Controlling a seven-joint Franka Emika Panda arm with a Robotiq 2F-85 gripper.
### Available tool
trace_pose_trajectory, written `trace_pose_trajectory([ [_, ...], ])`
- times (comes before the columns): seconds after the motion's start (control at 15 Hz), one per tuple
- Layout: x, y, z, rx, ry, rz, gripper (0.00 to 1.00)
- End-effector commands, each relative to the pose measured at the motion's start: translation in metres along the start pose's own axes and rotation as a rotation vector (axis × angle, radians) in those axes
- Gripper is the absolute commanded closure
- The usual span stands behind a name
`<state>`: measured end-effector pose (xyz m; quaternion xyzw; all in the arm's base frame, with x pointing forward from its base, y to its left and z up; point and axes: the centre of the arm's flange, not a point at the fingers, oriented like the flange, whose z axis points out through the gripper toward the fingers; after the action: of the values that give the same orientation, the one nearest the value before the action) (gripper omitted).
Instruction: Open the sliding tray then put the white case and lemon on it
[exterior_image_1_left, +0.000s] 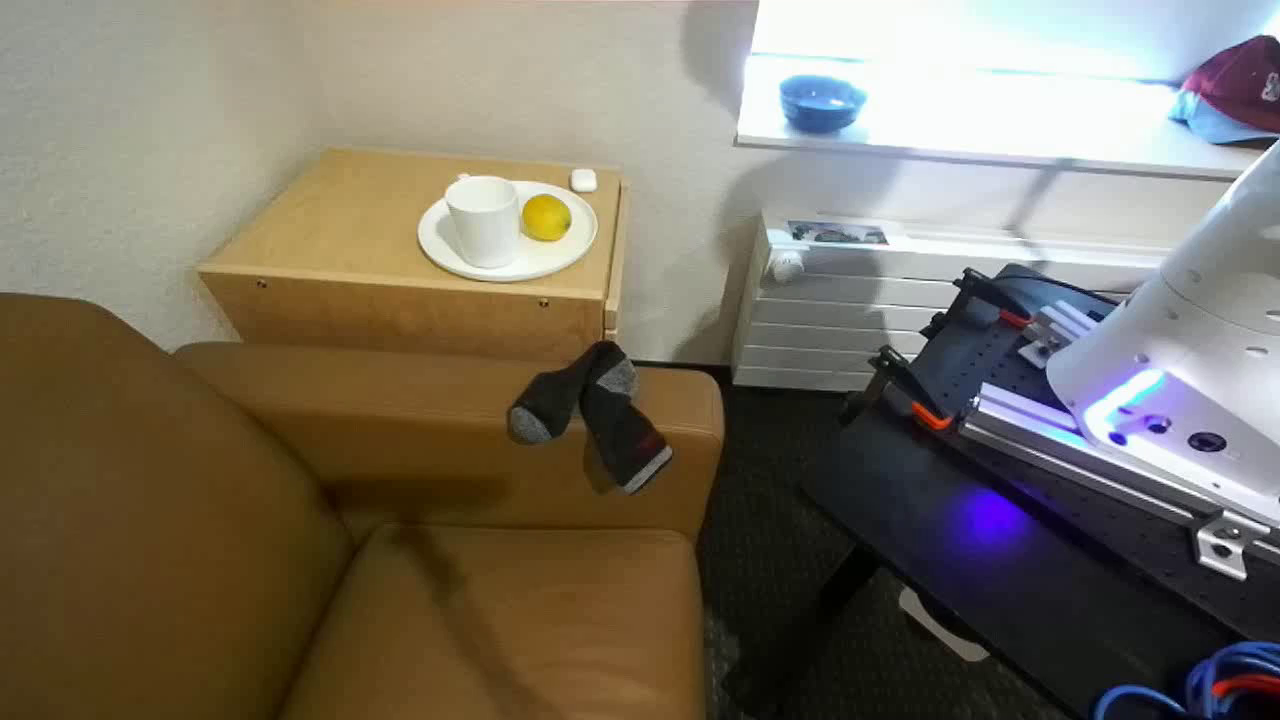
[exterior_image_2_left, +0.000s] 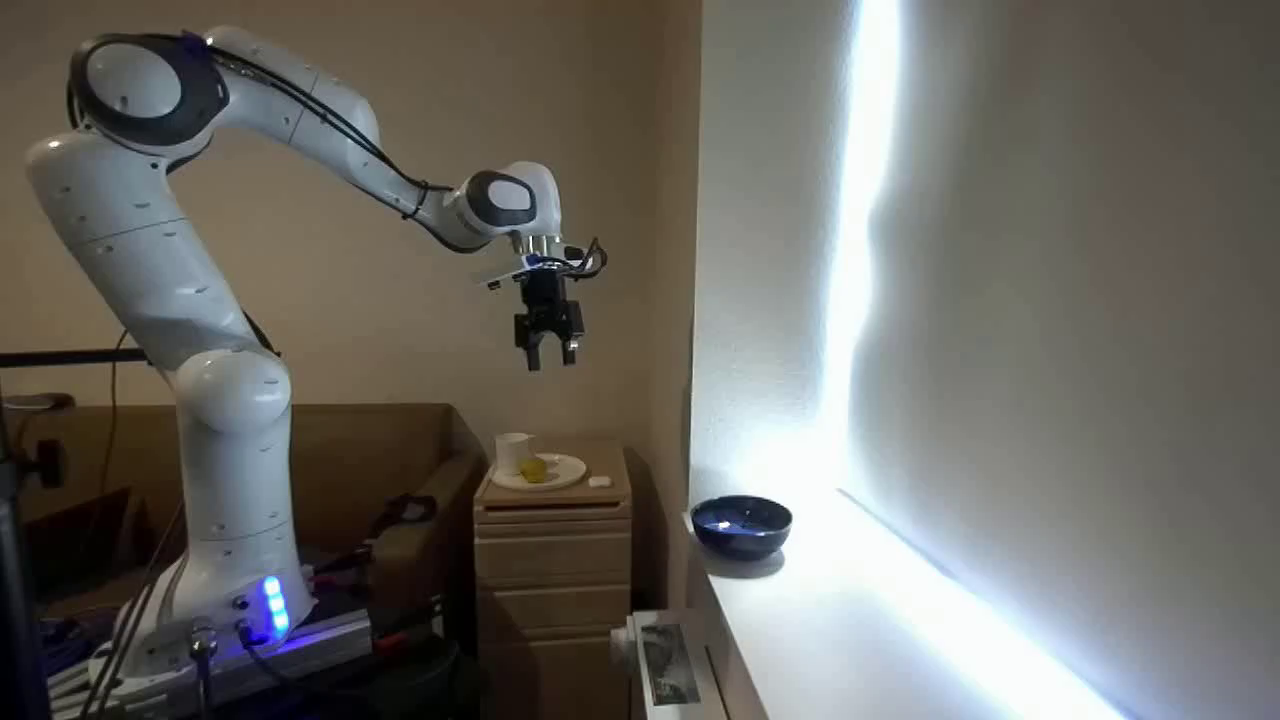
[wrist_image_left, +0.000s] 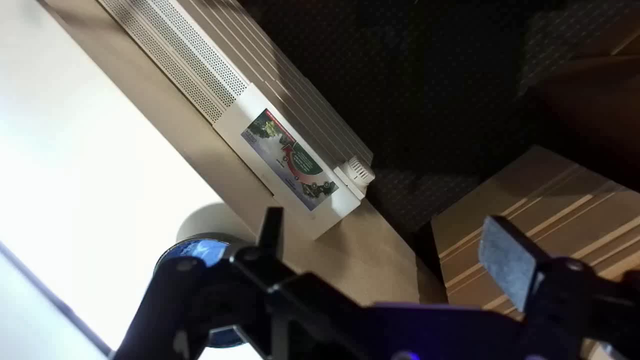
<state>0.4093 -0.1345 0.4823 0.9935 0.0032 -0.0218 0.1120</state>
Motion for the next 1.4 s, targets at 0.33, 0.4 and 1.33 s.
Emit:
trace_pose_trajectory([
  [0.33, 0.073, -0.036, 0.033, 0.094, -0.031, -0.166, 0.0],
  [0.4, 0.086, -0.053, 0.034, 0.126, 0.005, -0.211, 0.0],
  [1.33, 0.234, -0.214, 0.13, -0.03, -0.028, -0.306, 0.0],
])
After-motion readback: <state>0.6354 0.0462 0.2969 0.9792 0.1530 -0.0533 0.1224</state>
